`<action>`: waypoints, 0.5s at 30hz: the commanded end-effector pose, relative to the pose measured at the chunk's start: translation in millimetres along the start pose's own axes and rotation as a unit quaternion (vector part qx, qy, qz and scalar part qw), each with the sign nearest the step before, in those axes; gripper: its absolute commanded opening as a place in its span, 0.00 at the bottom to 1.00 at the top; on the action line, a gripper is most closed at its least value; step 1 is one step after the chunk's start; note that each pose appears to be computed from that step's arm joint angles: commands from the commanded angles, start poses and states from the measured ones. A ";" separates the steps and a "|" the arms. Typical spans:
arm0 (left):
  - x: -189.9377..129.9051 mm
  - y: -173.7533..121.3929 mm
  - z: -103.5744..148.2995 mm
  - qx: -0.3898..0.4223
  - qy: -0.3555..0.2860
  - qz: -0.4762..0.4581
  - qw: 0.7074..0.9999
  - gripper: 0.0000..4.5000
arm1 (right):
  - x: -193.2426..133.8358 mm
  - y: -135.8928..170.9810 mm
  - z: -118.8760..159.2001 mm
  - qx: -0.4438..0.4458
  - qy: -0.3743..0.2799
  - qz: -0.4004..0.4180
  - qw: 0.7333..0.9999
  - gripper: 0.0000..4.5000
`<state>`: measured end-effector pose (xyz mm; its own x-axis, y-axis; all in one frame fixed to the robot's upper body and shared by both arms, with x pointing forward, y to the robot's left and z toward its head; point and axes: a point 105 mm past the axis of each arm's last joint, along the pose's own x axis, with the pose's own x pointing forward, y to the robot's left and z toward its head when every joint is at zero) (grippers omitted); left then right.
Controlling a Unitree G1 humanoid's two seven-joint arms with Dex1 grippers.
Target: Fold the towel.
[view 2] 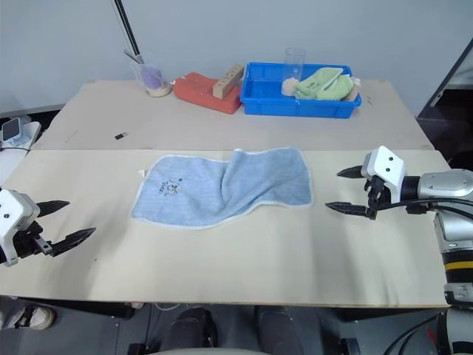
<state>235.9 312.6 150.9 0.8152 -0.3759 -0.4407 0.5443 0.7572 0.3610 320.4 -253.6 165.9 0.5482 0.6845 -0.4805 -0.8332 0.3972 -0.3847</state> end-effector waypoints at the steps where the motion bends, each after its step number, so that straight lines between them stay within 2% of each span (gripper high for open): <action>1: -6.3 7.2 20.6 0.006 -0.037 0.008 0.999 1.00 | -2.0 -3.6 12.6 -0.023 -0.014 -0.010 1.000 0.99; 6: -9.9 0.9 36.9 -0.027 -0.095 -0.027 0.995 1.00 | -1.0 2.8 15.5 -0.019 -0.015 -0.002 1.000 0.99; 12: -11.1 -2.2 30.3 -0.013 -0.084 -0.029 0.996 1.00 | -2.1 7.7 18.4 -0.017 -0.016 0.004 1.000 0.99; 15: -8.2 5.8 25.0 -0.011 -0.073 -0.009 0.997 1.00 | -2.7 2.5 24.3 -0.017 -0.023 -0.007 1.000 0.99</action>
<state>234.8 304.6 168.7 0.8112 -0.4747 -0.3417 0.5708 0.7696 0.2861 313.7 -240.2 163.3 0.5247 0.6975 -0.4880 -0.8484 0.3818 -0.3666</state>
